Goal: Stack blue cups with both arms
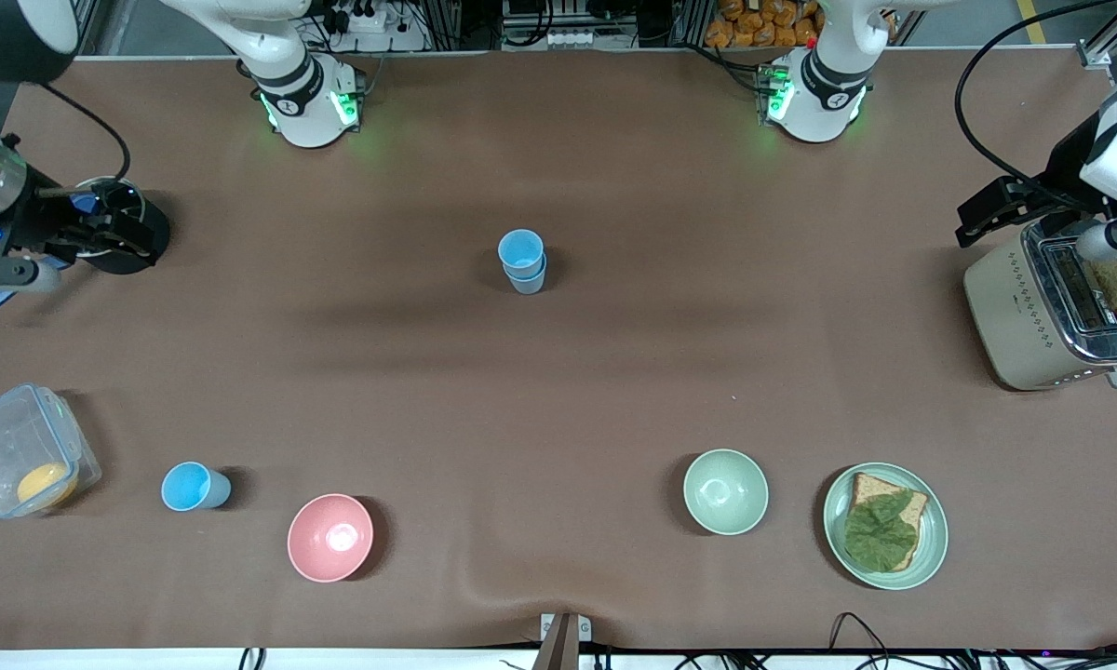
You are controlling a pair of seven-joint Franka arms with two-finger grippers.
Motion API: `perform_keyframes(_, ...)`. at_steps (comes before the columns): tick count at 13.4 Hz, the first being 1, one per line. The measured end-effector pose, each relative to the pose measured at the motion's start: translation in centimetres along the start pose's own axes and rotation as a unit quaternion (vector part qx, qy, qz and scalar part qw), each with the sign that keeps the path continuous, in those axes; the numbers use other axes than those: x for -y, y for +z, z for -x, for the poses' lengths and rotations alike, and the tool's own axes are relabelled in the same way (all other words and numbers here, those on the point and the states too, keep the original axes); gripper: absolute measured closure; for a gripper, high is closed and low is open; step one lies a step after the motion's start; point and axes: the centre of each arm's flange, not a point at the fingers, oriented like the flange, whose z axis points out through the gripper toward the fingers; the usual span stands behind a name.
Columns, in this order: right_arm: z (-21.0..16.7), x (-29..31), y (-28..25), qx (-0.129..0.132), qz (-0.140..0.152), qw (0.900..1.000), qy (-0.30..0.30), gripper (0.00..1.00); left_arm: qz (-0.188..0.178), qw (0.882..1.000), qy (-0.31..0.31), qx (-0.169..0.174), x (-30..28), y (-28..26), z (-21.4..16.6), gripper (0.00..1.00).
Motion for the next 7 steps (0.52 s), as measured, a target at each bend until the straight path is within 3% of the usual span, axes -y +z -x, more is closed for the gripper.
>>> perform_keyframes(7,-0.8,-2.3,-1.3,-0.042,-0.006,0.999,0.004,0.0,-0.001,1.0,0.001,0.006,-0.1,0.1,0.2,0.0)
